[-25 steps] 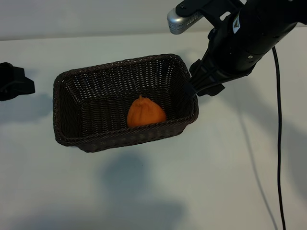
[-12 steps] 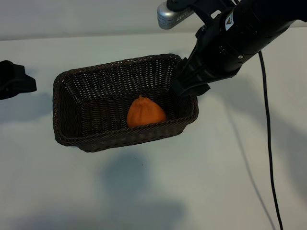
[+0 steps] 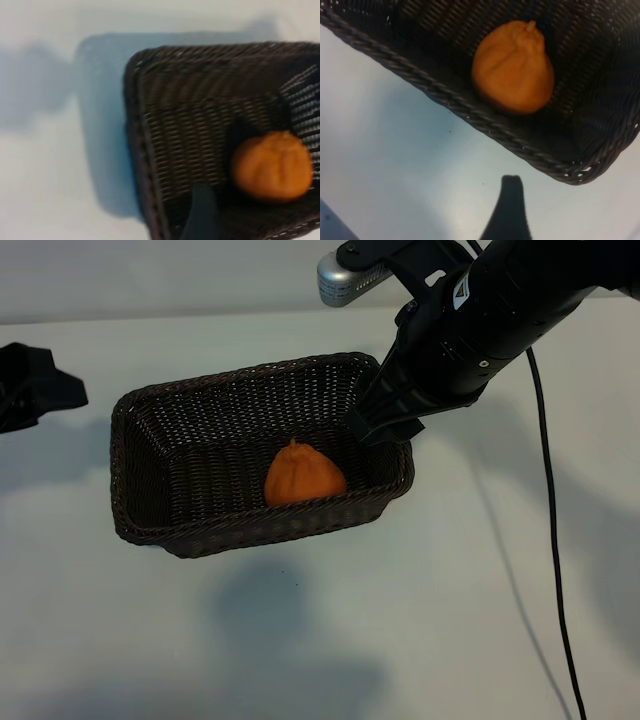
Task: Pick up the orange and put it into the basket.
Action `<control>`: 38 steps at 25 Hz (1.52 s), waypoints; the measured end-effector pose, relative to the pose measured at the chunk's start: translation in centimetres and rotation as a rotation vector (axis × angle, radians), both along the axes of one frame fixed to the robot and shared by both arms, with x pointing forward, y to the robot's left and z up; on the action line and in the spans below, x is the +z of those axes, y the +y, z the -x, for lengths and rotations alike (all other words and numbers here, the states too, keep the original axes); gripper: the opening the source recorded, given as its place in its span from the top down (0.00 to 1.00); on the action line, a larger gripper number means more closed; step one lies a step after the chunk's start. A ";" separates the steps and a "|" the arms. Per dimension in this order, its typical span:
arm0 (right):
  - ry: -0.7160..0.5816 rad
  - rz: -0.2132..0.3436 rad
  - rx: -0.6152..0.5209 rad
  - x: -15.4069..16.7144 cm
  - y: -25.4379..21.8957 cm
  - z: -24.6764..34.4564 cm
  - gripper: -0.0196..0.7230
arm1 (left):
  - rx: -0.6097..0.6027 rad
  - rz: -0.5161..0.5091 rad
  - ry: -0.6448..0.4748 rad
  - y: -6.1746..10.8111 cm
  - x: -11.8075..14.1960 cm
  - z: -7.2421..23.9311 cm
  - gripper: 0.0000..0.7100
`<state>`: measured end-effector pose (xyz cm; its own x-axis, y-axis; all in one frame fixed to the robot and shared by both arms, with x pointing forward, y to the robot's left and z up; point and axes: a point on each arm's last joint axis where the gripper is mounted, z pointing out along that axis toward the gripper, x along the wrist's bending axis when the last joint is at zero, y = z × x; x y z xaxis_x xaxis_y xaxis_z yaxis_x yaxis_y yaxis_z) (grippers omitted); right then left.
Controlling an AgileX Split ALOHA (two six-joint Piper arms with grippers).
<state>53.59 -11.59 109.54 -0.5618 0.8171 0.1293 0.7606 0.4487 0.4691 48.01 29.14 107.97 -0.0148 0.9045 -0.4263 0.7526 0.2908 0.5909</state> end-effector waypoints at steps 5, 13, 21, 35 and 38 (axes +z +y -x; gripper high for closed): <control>-0.002 0.001 0.007 0.0 0.0 0.0 0.17 | -0.067 0.072 -0.025 -0.8 0.0 -0.4 0.17; -0.003 0.001 0.010 0.0 0.0 0.0 0.17 | -0.121 0.126 0.033 -1.3 -1.5 -1.5 0.17; -0.002 0.000 0.010 0.0 0.0 0.0 0.17 | -0.130 0.138 0.020 -1.4 -1.5 -1.6 0.17; -0.002 0.000 0.011 0.0 0.0 0.0 0.17 | -0.131 0.138 0.020 -1.4 -1.5 -1.6 0.17; -0.003 0.000 0.011 0.0 0.0 0.0 0.17 | -0.131 0.138 0.020 -1.4 -1.5 -1.6 0.17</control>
